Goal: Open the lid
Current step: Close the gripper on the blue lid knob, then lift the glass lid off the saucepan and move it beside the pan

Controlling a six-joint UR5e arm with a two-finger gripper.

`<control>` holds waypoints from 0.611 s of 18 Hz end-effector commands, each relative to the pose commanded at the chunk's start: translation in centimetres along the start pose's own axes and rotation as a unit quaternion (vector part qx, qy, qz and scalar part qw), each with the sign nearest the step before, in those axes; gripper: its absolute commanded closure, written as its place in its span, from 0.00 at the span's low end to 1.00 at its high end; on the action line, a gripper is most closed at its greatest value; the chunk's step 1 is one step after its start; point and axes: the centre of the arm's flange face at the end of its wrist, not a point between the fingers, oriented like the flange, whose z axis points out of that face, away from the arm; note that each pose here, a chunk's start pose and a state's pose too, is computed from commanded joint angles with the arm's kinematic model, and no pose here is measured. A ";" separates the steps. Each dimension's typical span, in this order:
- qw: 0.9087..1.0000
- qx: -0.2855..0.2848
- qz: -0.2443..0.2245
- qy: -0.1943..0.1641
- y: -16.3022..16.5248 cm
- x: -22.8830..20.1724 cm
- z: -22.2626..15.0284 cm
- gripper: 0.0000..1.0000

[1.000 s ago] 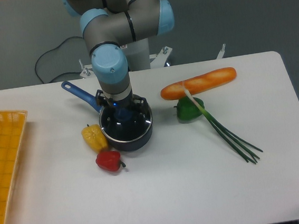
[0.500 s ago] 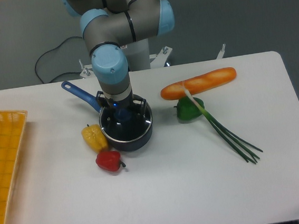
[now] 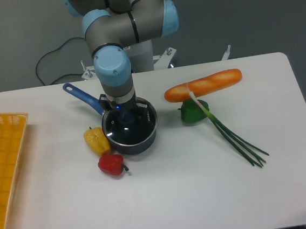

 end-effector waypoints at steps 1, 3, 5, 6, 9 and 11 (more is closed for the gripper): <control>1.000 0.001 0.000 -0.001 -0.1 -0.1 -0.1 0.41; 1.000 0.003 0.001 -0.003 -0.1 -0.1 -0.4 0.42; 1.000 0.006 0.001 -0.004 -0.3 -0.3 -0.7 0.42; 1.000 0.007 0.001 -0.005 -0.3 -0.3 -0.8 0.42; 1.000 0.014 -0.004 -0.008 -0.5 -1.2 -2.0 0.42; 1.000 0.020 -0.002 -0.011 -0.7 -1.4 -2.7 0.43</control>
